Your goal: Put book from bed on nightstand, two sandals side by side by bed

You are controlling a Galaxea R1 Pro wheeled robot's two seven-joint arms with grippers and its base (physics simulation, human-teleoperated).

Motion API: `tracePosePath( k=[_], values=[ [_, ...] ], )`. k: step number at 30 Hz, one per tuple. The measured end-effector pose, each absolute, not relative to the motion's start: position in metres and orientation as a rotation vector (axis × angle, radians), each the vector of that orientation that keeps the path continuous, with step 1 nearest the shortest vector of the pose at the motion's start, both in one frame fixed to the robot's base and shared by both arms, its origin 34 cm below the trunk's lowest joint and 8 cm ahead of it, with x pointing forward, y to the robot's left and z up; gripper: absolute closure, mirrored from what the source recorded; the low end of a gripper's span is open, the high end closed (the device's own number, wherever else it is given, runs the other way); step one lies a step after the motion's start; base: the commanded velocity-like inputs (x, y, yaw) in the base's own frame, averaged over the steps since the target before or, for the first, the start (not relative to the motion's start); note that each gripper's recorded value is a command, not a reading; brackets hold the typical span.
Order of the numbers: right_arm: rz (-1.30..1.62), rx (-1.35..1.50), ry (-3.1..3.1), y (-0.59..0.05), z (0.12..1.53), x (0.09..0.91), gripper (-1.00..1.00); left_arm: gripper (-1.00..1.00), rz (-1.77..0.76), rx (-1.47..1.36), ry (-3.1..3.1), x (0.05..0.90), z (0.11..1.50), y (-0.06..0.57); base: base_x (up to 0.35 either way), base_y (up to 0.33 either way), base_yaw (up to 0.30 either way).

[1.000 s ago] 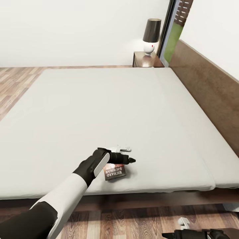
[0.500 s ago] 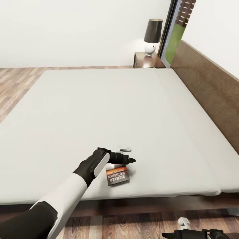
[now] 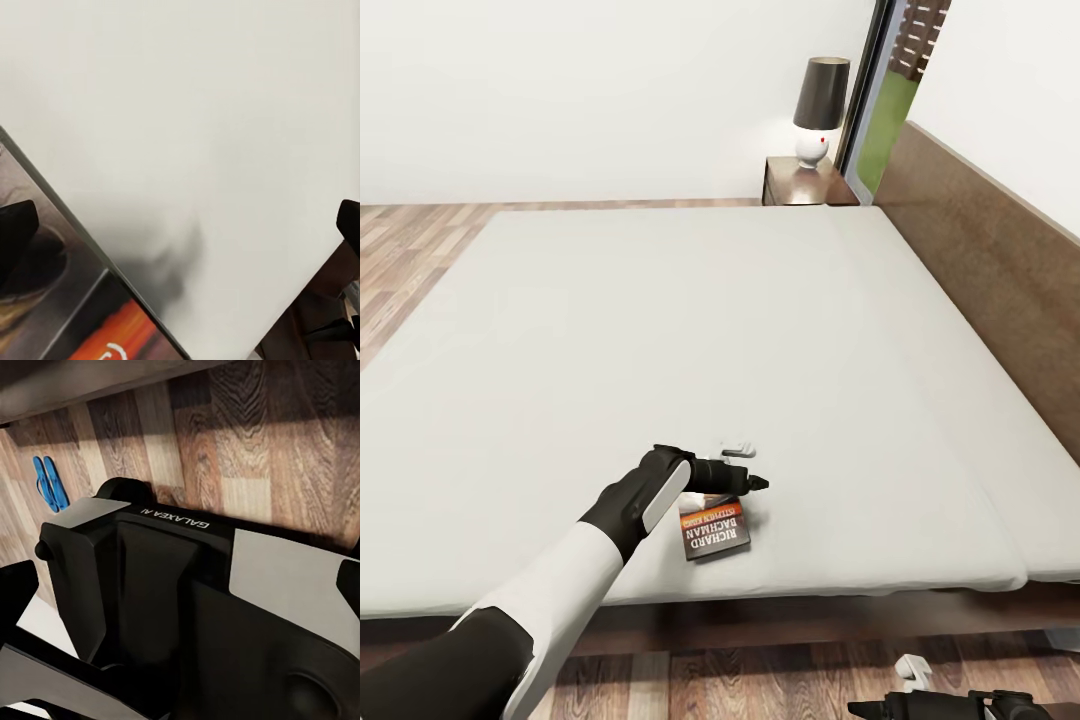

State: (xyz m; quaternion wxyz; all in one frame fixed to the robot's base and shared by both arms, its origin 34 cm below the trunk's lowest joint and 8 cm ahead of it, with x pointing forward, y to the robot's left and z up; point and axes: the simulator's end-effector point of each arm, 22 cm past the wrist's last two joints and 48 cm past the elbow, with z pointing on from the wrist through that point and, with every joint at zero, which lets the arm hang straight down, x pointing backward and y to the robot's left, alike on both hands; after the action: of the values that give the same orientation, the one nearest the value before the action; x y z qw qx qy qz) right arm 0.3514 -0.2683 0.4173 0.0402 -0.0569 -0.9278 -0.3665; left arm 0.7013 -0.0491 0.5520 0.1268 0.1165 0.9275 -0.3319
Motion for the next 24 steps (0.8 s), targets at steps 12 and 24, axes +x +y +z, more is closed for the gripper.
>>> tracePosePath(
  k=[12, 24],
  values=[
    [-1.122, -0.174, -2.843, -0.2684, 0.4172, 0.3514, -1.0, -1.0, -0.966, 0.34, 2.7, 0.7013, 0.552, -0.0491, 0.0, 0.0, 0.0],
    [-1.123, -0.174, -2.842, -0.2683, 0.4172, 0.3514, -1.0, -1.0, -0.967, 0.339, 2.7, 0.7012, 0.552, -0.0493, 0.0, 0.064, 0.0]
  ],
)
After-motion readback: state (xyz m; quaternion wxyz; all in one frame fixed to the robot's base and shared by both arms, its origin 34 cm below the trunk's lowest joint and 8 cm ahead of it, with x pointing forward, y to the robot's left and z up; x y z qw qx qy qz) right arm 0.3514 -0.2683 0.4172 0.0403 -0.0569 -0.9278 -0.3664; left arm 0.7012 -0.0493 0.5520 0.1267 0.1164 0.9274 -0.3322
